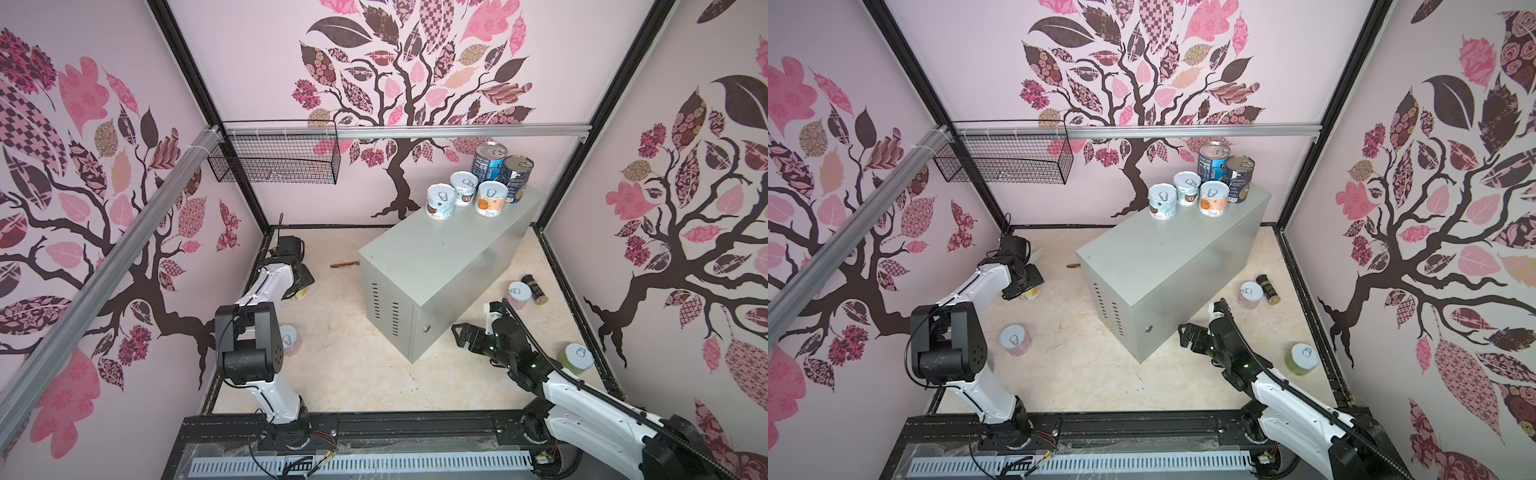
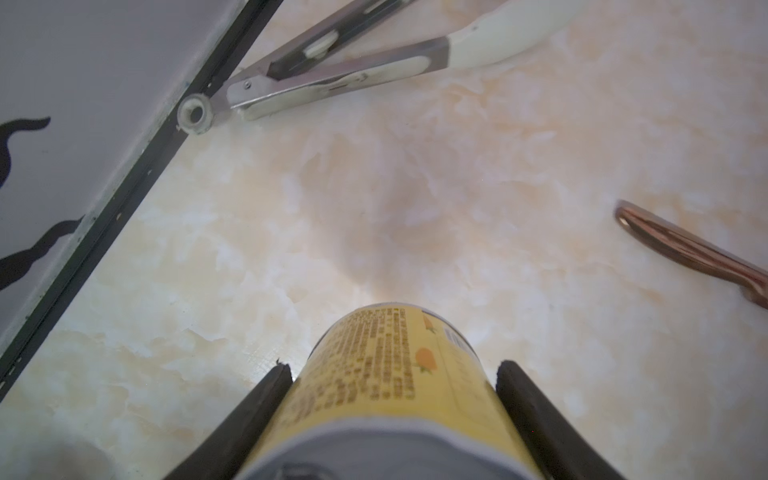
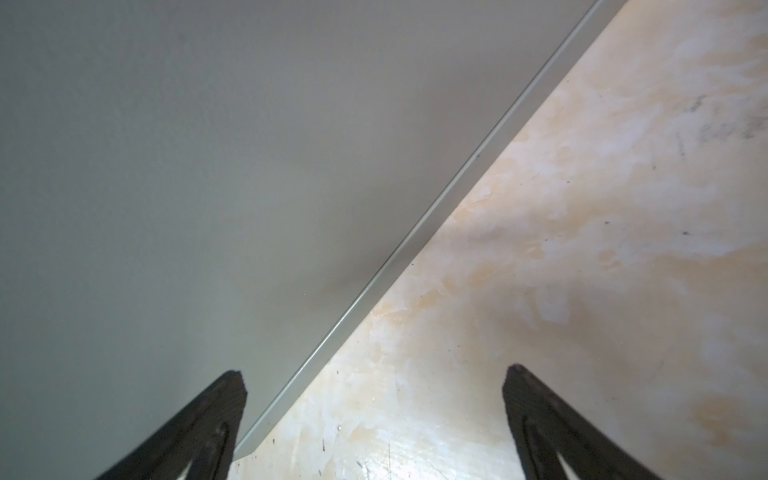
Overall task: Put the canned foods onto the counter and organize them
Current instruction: 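Lift the yellow-labelled can and carry it up toward the cabinet top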
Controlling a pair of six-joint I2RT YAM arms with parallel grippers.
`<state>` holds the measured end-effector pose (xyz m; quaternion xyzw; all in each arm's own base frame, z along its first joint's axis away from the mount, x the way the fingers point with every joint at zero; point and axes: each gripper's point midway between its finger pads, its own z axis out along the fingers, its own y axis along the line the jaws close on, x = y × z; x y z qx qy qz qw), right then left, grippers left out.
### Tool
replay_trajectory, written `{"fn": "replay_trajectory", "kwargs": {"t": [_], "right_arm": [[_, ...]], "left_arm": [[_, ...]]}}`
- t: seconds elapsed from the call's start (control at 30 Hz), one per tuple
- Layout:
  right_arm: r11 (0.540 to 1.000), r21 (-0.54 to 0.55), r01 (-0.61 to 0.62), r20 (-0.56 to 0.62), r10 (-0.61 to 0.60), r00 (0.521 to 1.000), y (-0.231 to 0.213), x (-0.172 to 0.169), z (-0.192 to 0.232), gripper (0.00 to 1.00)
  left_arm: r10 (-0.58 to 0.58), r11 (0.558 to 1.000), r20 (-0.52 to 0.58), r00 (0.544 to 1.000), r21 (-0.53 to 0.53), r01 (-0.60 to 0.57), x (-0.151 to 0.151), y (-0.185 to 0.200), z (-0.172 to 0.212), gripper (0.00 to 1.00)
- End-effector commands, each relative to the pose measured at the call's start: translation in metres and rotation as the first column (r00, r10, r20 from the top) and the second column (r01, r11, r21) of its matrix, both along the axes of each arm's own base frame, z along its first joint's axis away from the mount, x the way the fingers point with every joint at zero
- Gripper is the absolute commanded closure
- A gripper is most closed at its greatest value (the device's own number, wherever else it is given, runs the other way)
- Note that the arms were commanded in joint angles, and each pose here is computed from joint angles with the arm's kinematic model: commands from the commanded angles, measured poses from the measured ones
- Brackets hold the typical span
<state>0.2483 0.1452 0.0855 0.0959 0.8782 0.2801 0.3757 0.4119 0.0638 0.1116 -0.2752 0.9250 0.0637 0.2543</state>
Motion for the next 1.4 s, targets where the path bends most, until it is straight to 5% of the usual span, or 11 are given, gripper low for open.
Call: {"fn": "replay_trajectory", "kwargs": {"t": [0.0, 0.63, 0.97, 1.23, 1.37], "right_arm": [[1.000, -0.009, 0.010, 0.024, -0.010, 1.000, -0.003, 0.003, 0.015, 0.00], [1.000, -0.015, 0.011, 0.058, -0.010, 0.998, -0.010, -0.005, 0.043, 0.00], [1.000, -0.014, 0.006, 0.086, -0.005, 0.996, -0.012, -0.008, 0.055, 0.00], [1.000, -0.030, 0.002, 0.083, 0.000, 0.997, -0.013, -0.008, 0.058, 0.00], [1.000, -0.025, 0.007, 0.085, -0.005, 0.996, -0.014, -0.009, 0.060, 0.00]], "left_arm": [[-0.089, 0.996, 0.112, 0.990, 0.021, 0.087, 0.016, -0.017, 0.045, 0.40], [-0.396, 0.917, 0.314, 0.863, 0.083, 0.390, -0.024, -0.109, 0.173, 0.40], [-0.586, 0.808, 0.310, 0.749, 0.156, 0.568, -0.072, -0.157, 0.222, 0.41], [-0.732, 0.669, 0.328, 0.598, 0.176, 0.722, -0.126, -0.201, 0.262, 0.41], [-0.761, 0.637, 0.334, 0.556, 0.228, 0.736, -0.148, -0.203, 0.285, 0.41]]}}
